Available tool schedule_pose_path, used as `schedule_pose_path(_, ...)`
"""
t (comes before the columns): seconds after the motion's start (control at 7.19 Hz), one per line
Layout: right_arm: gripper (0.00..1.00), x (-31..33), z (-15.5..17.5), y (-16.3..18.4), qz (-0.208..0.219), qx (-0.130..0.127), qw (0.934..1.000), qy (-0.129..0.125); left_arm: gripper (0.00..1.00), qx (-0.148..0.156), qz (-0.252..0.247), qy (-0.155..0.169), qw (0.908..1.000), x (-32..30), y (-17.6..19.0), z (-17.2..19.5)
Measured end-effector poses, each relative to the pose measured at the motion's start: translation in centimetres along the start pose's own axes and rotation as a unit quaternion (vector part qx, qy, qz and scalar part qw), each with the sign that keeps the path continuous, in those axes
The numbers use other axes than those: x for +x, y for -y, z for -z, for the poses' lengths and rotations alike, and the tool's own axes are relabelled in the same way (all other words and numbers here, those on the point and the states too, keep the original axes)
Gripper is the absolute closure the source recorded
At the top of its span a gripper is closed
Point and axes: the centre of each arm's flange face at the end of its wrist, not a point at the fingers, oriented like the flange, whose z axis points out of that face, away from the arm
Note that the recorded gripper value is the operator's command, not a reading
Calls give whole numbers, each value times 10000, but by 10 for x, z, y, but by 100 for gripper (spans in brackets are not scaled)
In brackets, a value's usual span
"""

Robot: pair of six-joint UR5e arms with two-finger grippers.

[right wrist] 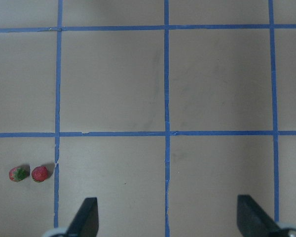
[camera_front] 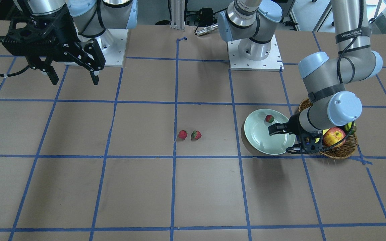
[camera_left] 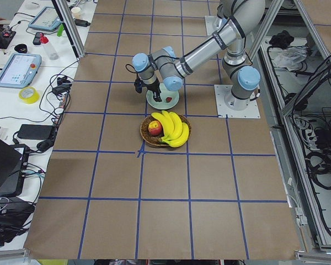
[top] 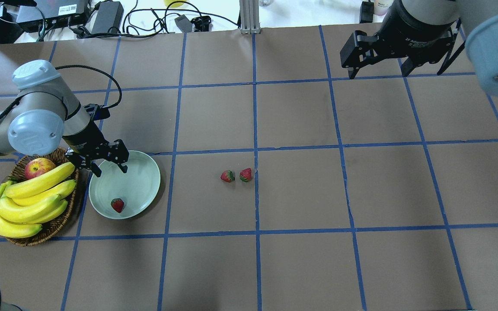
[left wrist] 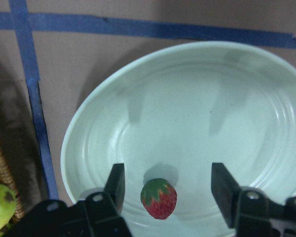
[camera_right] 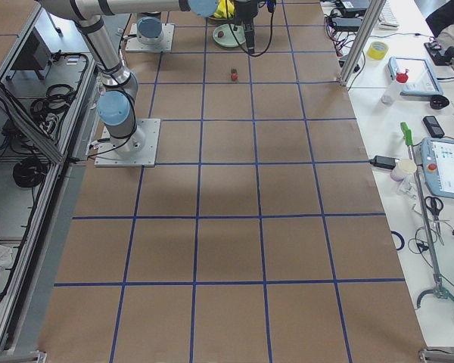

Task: Collect all strawberries into plate
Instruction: 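Move the left gripper back to the remaining strawberries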

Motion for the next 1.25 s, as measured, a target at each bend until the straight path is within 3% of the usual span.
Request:
schedule_pose_path(0.28,0,0,-1,0,9,-11,10000,-4,0,414,-115,-170,9989,65,5,37)
schedule_pose_path(0.7,0,0,-1,-1,19,-13,10000,-8,0,969,-533,-153,9938,195,-12,40)
schedule_pose_path(0.97,0,0,-1,-1,22,-13,10000,-8,0,978,-944,-102,9907,237,-24,19)
schedule_pose_path(1.25,0,0,-2,-1,21,-20,10000,-9,0,691,-1477,-19,9866,245,-32,-14)
